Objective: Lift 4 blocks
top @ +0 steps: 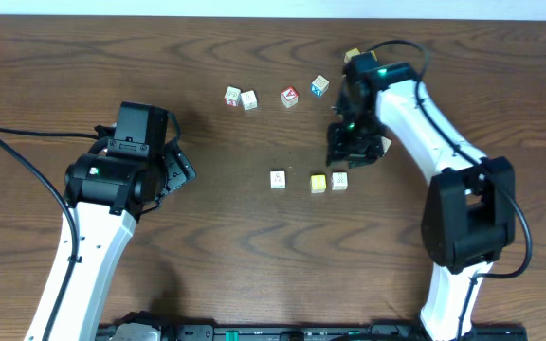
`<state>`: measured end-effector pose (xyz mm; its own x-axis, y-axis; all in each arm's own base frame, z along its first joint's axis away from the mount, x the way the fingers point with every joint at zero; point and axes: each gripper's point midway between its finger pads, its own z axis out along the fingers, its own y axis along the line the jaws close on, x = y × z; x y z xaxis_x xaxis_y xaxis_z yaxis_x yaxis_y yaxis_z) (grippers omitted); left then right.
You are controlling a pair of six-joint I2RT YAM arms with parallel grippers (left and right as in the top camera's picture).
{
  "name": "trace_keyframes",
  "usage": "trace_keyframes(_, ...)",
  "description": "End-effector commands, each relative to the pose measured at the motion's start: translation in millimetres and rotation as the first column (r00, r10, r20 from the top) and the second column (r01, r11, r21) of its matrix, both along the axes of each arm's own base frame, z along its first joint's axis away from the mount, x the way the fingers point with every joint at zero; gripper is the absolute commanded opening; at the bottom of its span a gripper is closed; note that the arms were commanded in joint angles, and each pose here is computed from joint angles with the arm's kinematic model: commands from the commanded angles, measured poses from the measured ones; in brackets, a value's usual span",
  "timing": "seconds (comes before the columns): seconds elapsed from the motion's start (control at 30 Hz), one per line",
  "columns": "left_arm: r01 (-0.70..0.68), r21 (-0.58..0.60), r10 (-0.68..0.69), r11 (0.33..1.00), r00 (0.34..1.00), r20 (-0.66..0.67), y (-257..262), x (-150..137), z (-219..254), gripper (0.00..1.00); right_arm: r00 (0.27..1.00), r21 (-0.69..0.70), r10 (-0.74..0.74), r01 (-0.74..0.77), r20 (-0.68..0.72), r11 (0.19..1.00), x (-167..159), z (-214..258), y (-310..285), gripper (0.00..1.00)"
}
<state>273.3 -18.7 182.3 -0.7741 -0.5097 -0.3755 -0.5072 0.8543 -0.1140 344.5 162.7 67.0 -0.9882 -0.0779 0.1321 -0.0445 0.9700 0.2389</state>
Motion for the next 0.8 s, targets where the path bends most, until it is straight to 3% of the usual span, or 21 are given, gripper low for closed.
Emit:
trace_keyframes(0.0, -0.02, 0.006, 0.02, 1.0, 1.0, 0.008, 3, 2, 3, 0.87, 0.99, -0.057, 0.127, -0.124, 0.058, 0.991, -8, -1, 31, 0.39)
trace_keyframes(0.17, -0.02, 0.006, 0.02, 1.0, 1.0, 0.008, 3, 2, 3, 0.87, 0.984, -0.167, 0.125, -0.103, 0.125, 0.981, -11, -4, 53, 0.19)
trace_keyframes(0.43, -0.02, 0.006, 0.02, 1.0, 1.0, 0.008, 3, 2, 3, 0.87, 0.984, -0.2, 0.084, -0.052, 0.155, 0.978, -28, -28, 76, 0.08)
trace_keyframes(0.77, -0.02, 0.006, 0.02, 1.0, 1.0, 0.008, 3, 2, 3, 0.87, 0.981, -0.219, 0.074, -0.032, 0.182, 0.975, -31, -57, 70, 0.03)
